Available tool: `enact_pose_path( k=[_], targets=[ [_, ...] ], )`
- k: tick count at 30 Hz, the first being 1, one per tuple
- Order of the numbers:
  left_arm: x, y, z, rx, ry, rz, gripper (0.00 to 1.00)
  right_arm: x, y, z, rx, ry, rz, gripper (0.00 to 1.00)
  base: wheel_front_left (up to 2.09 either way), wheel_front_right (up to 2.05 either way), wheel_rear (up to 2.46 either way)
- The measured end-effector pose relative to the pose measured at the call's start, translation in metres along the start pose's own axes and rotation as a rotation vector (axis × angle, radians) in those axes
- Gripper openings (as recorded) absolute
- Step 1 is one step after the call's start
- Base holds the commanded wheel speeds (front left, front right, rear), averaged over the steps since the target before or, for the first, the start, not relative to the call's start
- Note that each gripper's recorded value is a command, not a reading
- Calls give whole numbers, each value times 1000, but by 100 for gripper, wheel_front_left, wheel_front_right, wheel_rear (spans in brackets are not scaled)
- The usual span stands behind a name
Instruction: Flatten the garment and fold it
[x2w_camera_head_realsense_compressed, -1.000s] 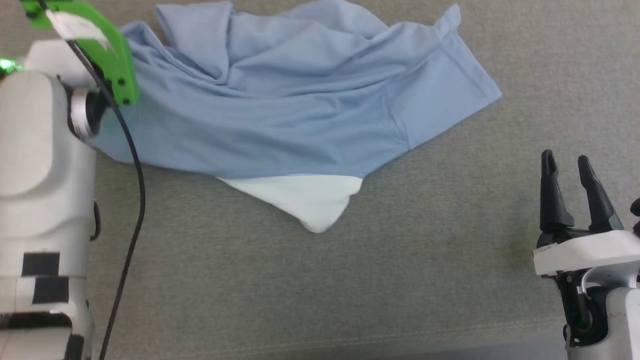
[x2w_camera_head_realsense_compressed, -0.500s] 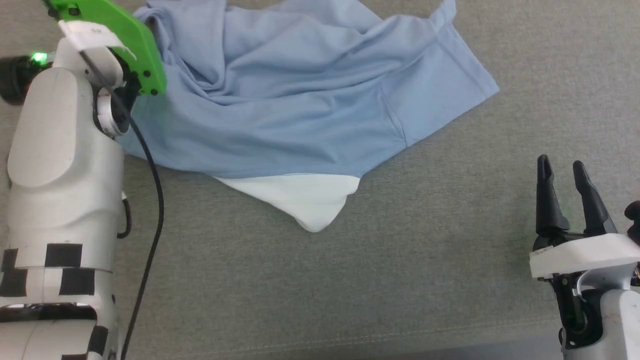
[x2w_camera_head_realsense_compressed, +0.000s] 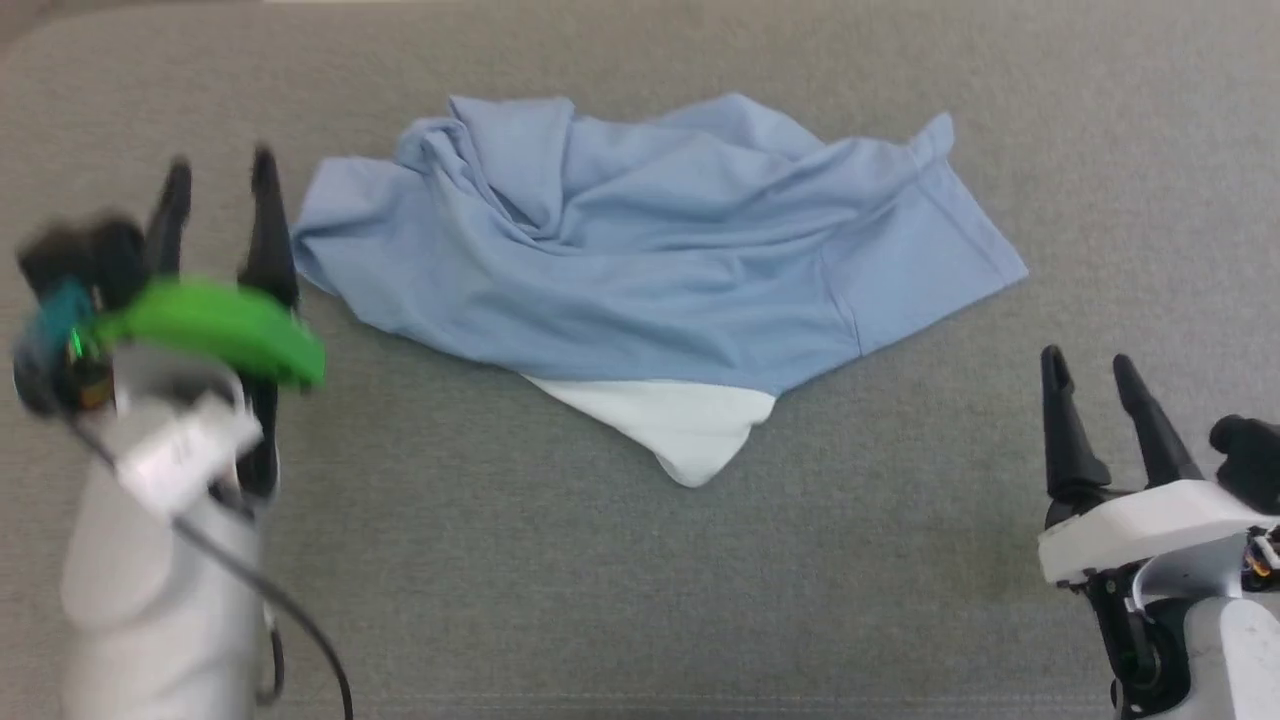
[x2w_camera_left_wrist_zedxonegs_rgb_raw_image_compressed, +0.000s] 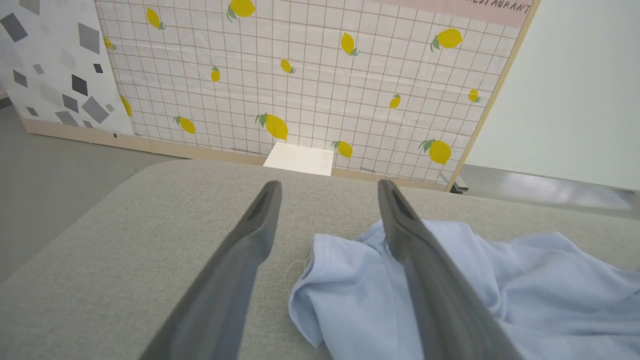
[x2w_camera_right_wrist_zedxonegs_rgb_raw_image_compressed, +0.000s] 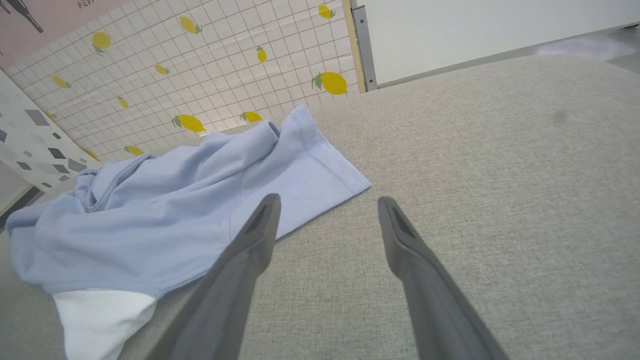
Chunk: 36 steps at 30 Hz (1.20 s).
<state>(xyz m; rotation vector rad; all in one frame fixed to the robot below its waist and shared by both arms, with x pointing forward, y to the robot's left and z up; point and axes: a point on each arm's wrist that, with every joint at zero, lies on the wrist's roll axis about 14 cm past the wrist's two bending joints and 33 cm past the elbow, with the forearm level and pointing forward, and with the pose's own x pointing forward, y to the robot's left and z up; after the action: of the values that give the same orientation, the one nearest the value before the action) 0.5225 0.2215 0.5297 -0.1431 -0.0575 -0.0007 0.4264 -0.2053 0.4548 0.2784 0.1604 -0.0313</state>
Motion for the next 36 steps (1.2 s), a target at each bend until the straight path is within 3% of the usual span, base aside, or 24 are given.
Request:
enact_pose_path(
  k=[8, 14, 21, 29, 36],
  targets=[
    [-82, 31, -11, -12, -30, 143, 100, -11, 29, 2, -31, 51, 80, 100, 0, 0, 0],
    [-107, 42, -9, -44, -47, 222, 100, -8, 61, -13, -141, 173, 170, 100, 0, 0, 0],
    [-112, 36, -22, -78, -19, 229, 100, 12, 133, -48, -401, 439, 392, 100, 0, 0, 0],
    [-117, 46, -31, -89, 8, 261, 100, 21, 157, -97, -705, 717, 511, 100, 0, 0, 0],
    [-127, 61, -45, -99, 46, 320, 100, 25, 158, -128, -848, 847, 559, 100, 0, 0, 0]
  ],
)
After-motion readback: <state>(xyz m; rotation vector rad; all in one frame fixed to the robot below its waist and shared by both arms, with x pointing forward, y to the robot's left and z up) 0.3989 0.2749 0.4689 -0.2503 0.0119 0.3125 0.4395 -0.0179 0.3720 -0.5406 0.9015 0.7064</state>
